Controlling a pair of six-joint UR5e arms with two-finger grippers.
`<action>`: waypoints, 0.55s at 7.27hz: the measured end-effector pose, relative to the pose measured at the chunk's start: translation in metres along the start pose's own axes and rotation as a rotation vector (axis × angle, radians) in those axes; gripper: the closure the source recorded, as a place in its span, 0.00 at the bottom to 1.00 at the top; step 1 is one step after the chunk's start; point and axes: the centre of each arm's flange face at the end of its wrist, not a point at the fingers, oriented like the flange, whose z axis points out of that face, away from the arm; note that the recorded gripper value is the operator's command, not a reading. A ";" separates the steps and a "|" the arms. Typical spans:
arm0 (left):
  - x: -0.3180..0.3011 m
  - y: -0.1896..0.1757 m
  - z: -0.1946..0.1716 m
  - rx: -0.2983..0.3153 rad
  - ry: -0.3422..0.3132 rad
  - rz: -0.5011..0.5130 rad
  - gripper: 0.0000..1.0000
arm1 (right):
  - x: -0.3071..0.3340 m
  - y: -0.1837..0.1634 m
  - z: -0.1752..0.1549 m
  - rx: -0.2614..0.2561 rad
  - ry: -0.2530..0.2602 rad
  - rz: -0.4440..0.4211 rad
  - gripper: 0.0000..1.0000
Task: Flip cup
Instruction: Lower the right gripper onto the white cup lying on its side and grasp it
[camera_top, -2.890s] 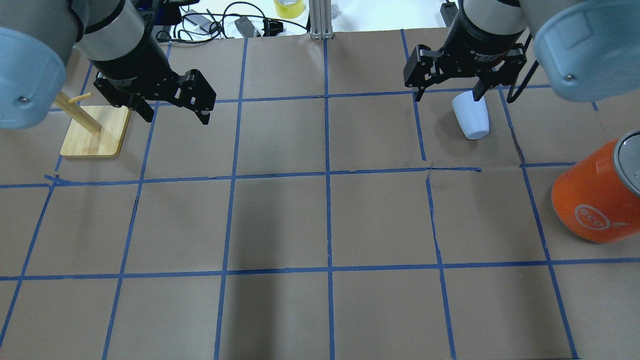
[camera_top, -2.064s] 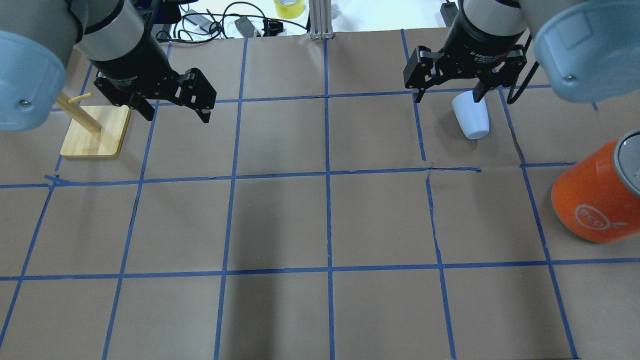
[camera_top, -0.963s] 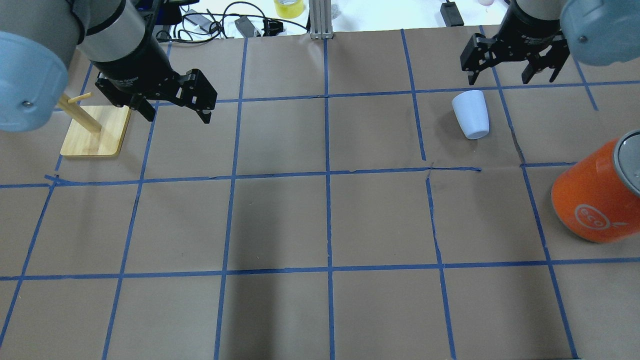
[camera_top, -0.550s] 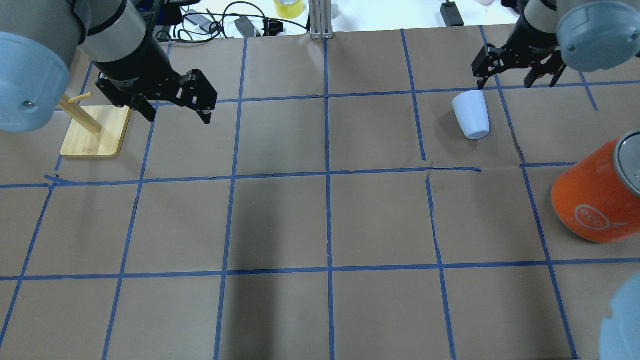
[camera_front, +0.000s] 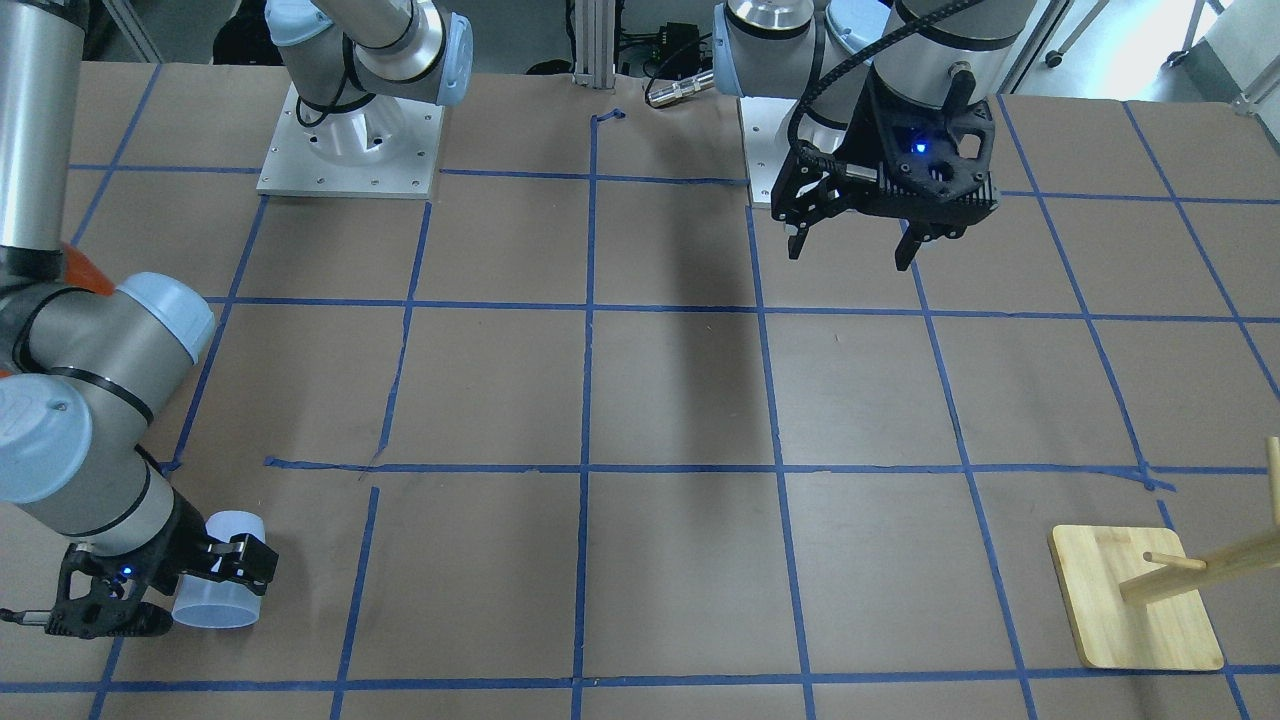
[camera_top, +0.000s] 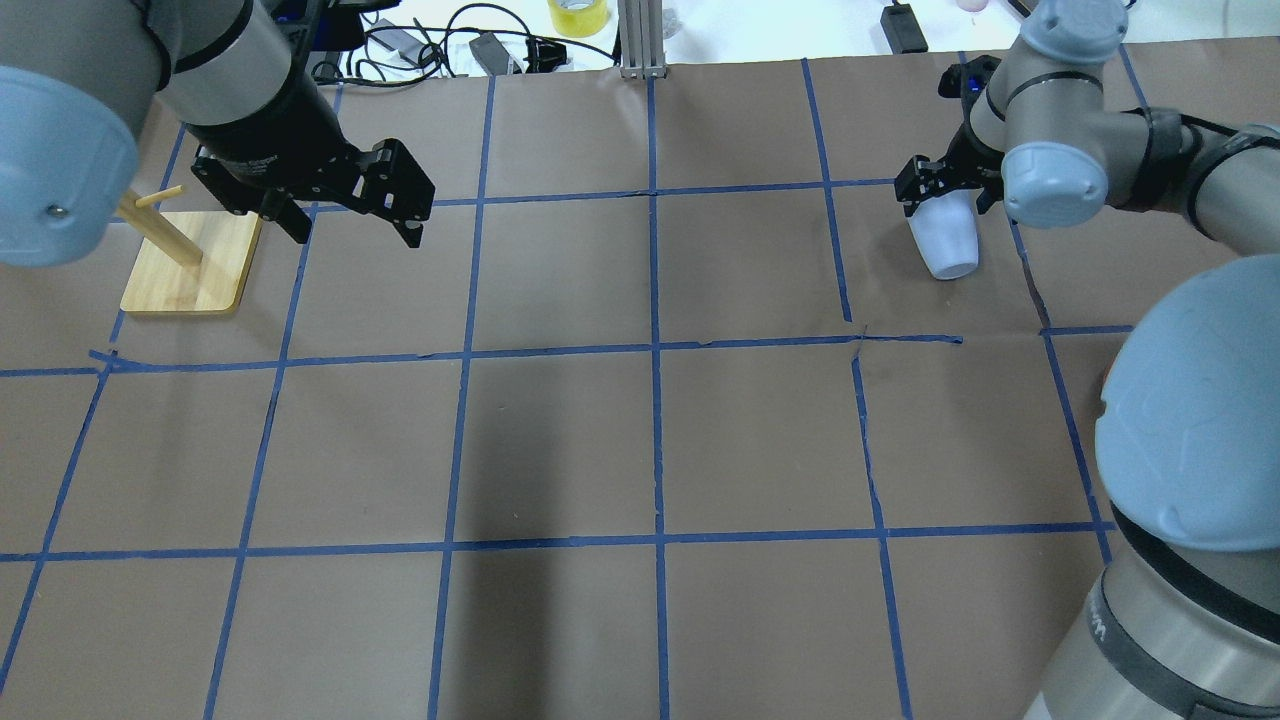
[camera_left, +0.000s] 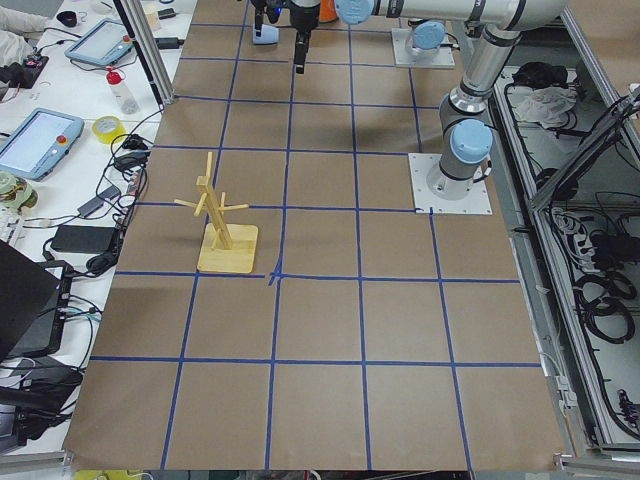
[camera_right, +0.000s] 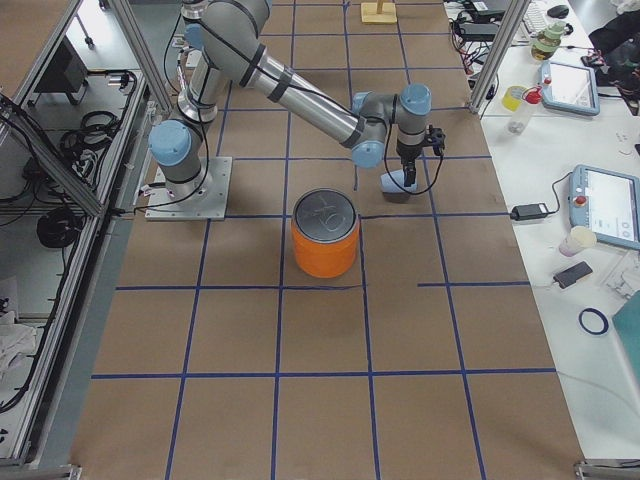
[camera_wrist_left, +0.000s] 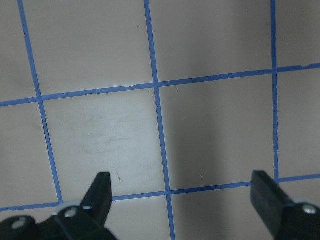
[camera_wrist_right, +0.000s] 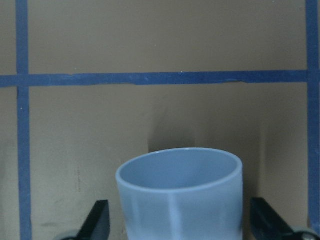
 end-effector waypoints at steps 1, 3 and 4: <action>0.000 0.000 0.000 0.001 0.000 0.000 0.00 | 0.000 0.002 0.011 -0.001 0.000 -0.013 0.19; 0.000 0.000 0.000 0.001 0.000 0.002 0.00 | 0.000 0.002 0.014 0.005 -0.010 -0.024 0.37; 0.000 0.000 0.000 0.002 0.000 0.002 0.00 | -0.002 0.001 0.009 0.013 -0.027 -0.034 0.37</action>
